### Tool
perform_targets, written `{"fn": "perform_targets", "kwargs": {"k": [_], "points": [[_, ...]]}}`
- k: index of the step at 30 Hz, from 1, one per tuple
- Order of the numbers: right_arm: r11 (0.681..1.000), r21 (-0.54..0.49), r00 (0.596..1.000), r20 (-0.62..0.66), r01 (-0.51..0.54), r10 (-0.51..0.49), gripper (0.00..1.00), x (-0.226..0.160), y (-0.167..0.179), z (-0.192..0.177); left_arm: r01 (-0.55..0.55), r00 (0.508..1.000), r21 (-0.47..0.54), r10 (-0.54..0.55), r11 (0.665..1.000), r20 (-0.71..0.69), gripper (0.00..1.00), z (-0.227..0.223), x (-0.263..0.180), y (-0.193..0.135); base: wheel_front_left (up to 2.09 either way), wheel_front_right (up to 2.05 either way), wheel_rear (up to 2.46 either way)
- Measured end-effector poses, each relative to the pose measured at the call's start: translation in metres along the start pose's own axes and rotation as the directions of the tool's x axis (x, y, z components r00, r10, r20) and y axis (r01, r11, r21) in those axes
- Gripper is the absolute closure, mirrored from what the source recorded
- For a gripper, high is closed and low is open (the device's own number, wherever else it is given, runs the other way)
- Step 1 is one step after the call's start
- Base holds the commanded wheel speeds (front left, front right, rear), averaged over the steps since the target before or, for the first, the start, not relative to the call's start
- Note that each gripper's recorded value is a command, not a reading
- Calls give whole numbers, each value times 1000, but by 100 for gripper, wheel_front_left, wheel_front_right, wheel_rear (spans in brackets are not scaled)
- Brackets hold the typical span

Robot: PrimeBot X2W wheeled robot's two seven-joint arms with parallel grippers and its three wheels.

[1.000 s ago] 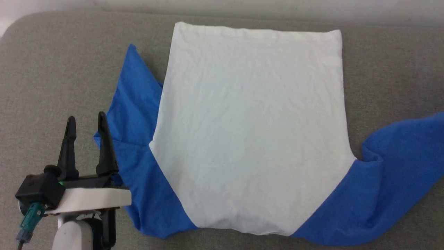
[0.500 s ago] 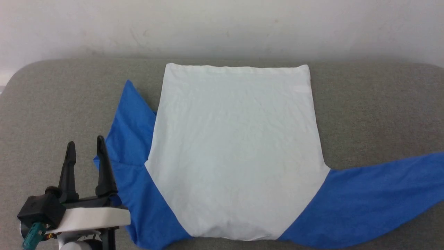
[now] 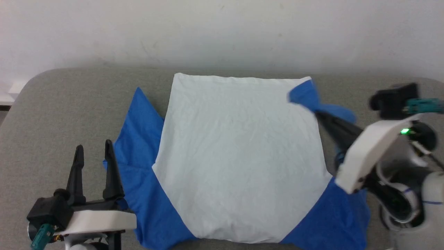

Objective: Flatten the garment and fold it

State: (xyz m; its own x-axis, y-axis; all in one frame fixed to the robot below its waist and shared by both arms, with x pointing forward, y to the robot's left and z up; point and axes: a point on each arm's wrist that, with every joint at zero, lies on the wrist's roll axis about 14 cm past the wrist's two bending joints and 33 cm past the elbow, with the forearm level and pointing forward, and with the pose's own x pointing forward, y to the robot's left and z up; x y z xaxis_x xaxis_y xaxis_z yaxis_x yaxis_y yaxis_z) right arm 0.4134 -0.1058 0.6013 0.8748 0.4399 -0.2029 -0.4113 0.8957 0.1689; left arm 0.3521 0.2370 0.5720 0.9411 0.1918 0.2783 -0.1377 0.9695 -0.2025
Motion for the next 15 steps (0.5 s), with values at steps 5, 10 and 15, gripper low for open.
{"fn": "perform_targets", "kwargs": {"k": [5,10,15], "points": [[976,8,972,-91,-216,215,100,30,77,-30,-6,1000,1,6,1000,-5,0,0,-5,2,0,0,0],[940,24,929,-146,-339,339,100,54,127,-56,-23,1000,8,23,1000,-16,0,-2,-11,8,0,0,0],[914,11,891,-218,-406,399,100,76,154,-84,-48,998,19,49,999,-40,0,-8,-16,16,0,0,0]]}}
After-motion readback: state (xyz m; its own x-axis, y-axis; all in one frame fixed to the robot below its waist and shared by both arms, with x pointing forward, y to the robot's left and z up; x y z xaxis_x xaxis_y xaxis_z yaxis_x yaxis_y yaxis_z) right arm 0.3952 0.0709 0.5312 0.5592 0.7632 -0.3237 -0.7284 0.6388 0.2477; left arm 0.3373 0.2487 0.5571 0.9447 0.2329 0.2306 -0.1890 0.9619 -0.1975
